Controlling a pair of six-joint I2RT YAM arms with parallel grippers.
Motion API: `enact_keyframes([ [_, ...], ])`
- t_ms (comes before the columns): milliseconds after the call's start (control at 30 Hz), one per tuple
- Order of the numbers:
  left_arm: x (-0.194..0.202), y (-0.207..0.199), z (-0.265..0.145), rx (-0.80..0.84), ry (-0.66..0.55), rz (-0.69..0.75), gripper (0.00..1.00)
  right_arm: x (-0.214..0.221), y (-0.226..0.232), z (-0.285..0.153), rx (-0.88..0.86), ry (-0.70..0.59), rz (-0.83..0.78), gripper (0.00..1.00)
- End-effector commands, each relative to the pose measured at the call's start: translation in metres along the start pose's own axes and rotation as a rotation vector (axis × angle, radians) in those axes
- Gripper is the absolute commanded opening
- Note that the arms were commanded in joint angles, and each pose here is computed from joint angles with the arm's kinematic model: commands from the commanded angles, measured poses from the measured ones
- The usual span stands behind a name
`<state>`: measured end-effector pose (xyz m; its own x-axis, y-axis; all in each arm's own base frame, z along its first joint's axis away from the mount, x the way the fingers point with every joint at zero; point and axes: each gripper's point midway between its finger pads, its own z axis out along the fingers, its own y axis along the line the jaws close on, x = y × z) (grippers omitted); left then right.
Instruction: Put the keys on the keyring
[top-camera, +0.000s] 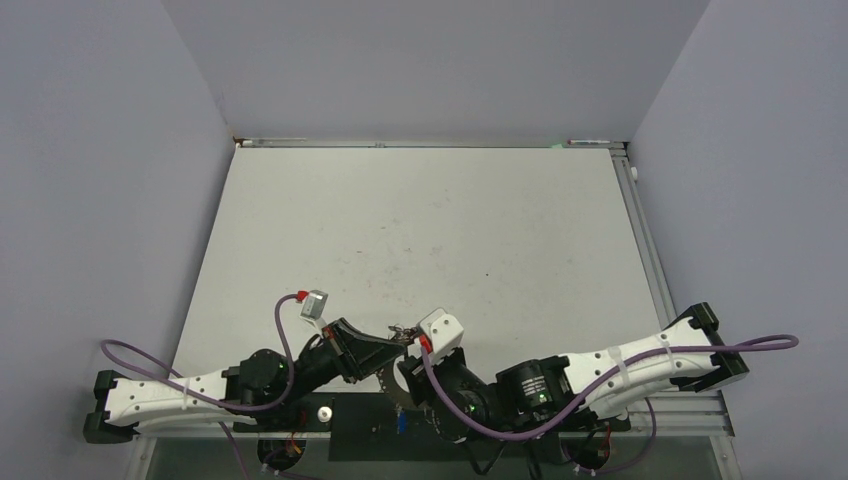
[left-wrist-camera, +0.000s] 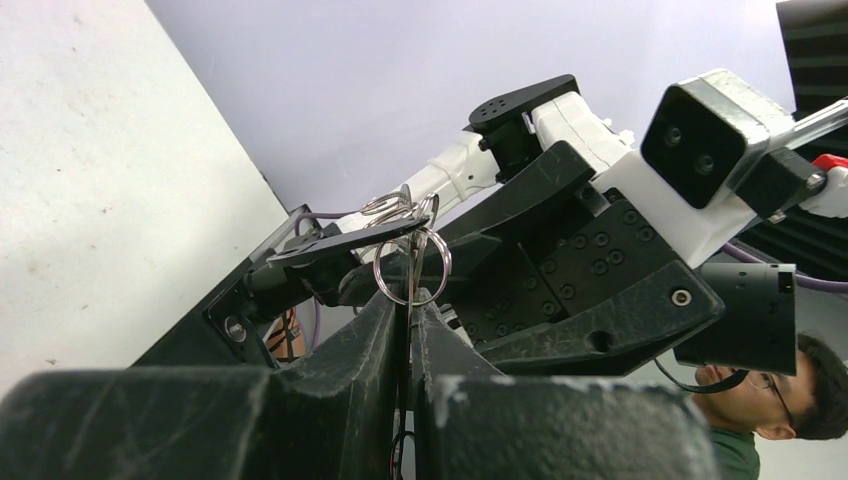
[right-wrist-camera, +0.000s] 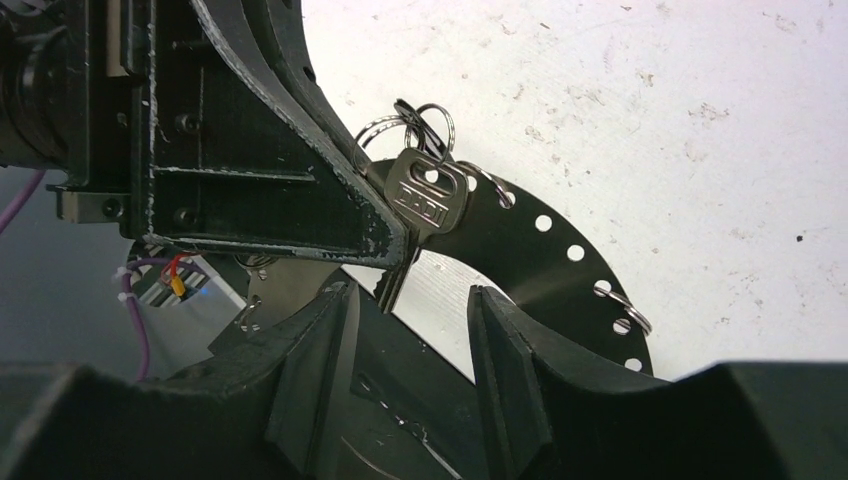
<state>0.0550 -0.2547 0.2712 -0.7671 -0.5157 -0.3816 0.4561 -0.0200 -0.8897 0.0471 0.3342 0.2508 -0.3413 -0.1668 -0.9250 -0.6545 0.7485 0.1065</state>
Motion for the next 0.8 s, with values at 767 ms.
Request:
enact_keyframes([
  [767,-0.01,-0.028,-0.007,0.112,-0.021,-0.066,0.0,-0.015,0.0,-0.004,0.086,-0.069,0.02,0.05],
])
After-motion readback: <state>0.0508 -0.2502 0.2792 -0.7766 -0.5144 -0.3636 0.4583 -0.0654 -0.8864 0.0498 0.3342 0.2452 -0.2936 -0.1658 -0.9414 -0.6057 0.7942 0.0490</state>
